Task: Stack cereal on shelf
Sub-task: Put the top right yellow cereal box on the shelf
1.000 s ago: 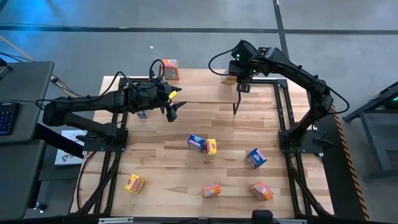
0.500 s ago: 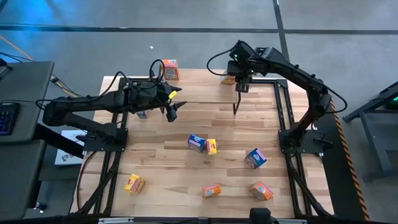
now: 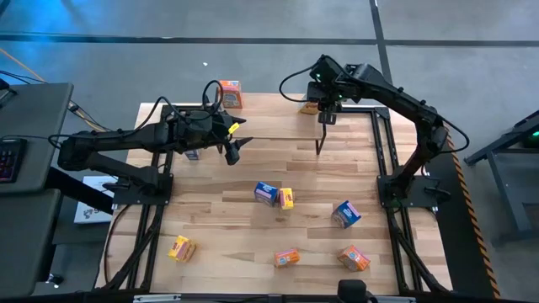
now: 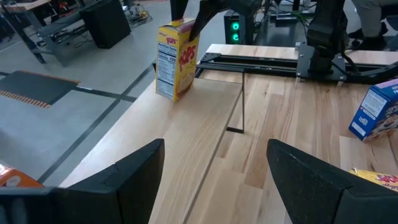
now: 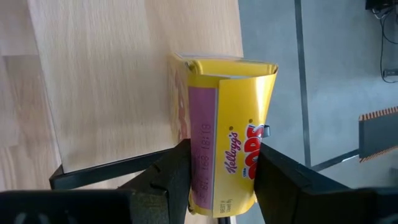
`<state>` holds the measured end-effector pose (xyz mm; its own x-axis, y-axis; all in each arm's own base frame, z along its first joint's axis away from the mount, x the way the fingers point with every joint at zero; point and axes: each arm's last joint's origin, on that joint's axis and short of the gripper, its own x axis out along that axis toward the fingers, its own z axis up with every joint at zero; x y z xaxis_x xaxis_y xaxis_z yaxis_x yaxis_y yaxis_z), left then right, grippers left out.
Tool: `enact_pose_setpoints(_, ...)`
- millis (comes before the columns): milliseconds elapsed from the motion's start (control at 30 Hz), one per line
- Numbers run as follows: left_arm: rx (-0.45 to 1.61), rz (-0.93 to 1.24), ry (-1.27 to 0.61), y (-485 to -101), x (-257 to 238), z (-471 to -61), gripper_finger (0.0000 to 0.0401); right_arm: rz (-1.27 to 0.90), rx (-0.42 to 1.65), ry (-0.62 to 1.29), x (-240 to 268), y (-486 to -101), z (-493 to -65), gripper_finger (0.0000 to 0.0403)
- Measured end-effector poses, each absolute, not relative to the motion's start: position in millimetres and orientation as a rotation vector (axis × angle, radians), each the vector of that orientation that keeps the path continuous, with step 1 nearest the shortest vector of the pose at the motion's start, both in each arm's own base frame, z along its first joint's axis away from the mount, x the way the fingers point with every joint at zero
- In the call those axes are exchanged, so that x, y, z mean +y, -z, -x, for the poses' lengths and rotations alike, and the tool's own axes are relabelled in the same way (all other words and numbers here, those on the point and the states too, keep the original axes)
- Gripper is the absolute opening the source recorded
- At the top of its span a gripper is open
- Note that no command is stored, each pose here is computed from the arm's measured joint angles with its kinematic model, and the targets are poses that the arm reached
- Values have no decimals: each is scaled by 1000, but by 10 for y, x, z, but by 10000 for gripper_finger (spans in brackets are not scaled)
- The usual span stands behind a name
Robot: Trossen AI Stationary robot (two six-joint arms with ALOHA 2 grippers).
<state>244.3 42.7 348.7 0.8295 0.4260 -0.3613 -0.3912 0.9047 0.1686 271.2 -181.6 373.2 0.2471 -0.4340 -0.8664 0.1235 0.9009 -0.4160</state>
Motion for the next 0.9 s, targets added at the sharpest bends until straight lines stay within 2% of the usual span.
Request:
enact_pose_setpoints(367,404,-89,-434,-3487,427,-2443,273,306,1263,373,-1834,-3707,-2742,211)
enact_pose_setpoints(900,404,-89,-434,-3487,426,-2444,273,337,1239,426,-1849,-3762,-2732,214)
